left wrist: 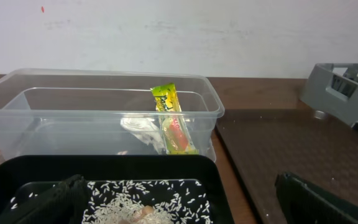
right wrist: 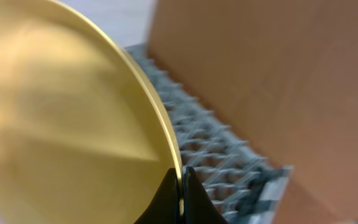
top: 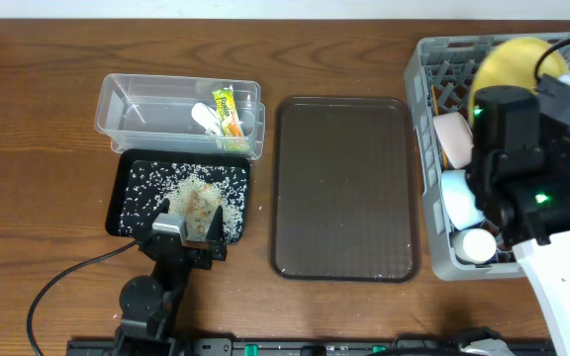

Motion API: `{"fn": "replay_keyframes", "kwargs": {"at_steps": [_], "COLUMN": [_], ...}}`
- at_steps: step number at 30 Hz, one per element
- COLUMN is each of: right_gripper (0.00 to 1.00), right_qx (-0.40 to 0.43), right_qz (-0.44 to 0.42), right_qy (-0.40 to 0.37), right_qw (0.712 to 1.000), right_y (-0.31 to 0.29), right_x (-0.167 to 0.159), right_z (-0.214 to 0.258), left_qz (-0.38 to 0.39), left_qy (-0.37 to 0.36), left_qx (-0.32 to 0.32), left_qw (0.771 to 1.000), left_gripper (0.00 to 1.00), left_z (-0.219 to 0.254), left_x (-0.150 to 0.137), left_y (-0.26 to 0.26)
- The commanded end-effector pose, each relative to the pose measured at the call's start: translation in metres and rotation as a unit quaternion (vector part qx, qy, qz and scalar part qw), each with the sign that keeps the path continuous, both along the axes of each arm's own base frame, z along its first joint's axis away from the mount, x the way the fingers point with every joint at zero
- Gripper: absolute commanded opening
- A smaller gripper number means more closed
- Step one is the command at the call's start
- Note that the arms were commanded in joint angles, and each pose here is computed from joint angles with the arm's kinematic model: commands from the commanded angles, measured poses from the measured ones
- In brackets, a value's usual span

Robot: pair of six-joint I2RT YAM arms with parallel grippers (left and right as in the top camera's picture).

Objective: Sort waste into correct bins and load items into the dishwasher rack
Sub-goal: 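Lift the yellow plate and stand it upright in the dish rack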

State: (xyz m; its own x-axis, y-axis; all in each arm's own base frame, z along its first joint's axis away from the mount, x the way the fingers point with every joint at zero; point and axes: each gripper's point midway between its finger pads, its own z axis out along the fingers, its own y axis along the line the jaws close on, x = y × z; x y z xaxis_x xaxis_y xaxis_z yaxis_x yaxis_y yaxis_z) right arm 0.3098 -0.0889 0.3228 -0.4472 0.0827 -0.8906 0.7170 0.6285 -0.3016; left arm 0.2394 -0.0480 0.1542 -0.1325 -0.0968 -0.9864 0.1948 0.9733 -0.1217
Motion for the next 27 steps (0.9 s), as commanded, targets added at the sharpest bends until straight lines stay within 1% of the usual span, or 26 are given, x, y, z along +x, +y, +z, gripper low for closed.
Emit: {"fn": "replay_keyframes", "kwargs": {"at_steps": [1, 3, 7, 8, 12, 15, 20, 21, 22, 23, 24, 27], "right_gripper": [0.01, 0.01, 0.01, 0.01, 0.01, 0.01, 0.02, 0.04, 0.08, 0.15, 0.27, 0.44], "right_qx": [-0.061, -0.068, -0.069, -0.068, -0.072, -0.072, -0.068, -0.071, -0.072, -0.074, -0.076, -0.079], "right_qz": [-0.076, -0.083, -0.017, -0.018, -0.010, 0.035, 0.056, 0.059, 0.062, 0.065, 0.067, 0.076], "right_qy": [0.031, 0.051, 0.134, 0.147, 0.194, 0.242, 0.267, 0.271, 0.271, 0.271, 0.271, 0.265], "right_qw": [0.995, 0.993, 0.988, 0.987, 0.978, 0.967, 0.960, 0.958, 0.958, 0.957, 0.957, 0.958], "right_y": [-0.041, -0.056, -0.067, -0.069, -0.072, -0.065, -0.059, -0.058, -0.057, -0.055, -0.053, -0.044], "right_x": [-0.013, -0.006, 0.022, 0.025, 0.035, 0.049, 0.059, 0.060, 0.062, 0.063, 0.064, 0.065], "right_z": [0.012, 0.009, -0.016, -0.022, -0.045, -0.066, -0.083, -0.085, -0.085, -0.085, -0.084, -0.081], "left_qz": [-0.001, -0.001, -0.001, -0.001, -0.001, -0.001, -0.001, -0.001, -0.001, -0.001, -0.001, -0.001], "left_qy": [0.015, 0.015, 0.015, 0.015, 0.015, 0.015, 0.015, 0.015, 0.015, 0.015, 0.015, 0.015], "left_qx": [0.007, 0.007, 0.007, 0.007, 0.007, 0.007, 0.007, 0.007, 0.007, 0.007, 0.007, 0.007], "left_qw": [1.000, 1.000, 1.000, 1.000, 1.000, 1.000, 1.000, 1.000, 1.000, 1.000, 1.000, 1.000], "left_gripper": [0.98, 0.98, 0.98, 0.98, 0.98, 0.98, 0.98, 0.98, 0.98, 0.98, 0.98, 0.98], "left_z": [-0.015, -0.015, -0.015, -0.015, -0.015, -0.015, -0.015, -0.015, -0.015, -0.015, -0.015, -0.015], "left_x": [0.000, 0.000, 0.000, 0.000, 0.000, 0.000, 0.000, 0.000, 0.000, 0.000, 0.000, 0.000], "left_y": [0.000, 0.000, 0.000, 0.000, 0.000, 0.000, 0.000, 0.000, 0.000, 0.000, 0.000, 0.000]}}
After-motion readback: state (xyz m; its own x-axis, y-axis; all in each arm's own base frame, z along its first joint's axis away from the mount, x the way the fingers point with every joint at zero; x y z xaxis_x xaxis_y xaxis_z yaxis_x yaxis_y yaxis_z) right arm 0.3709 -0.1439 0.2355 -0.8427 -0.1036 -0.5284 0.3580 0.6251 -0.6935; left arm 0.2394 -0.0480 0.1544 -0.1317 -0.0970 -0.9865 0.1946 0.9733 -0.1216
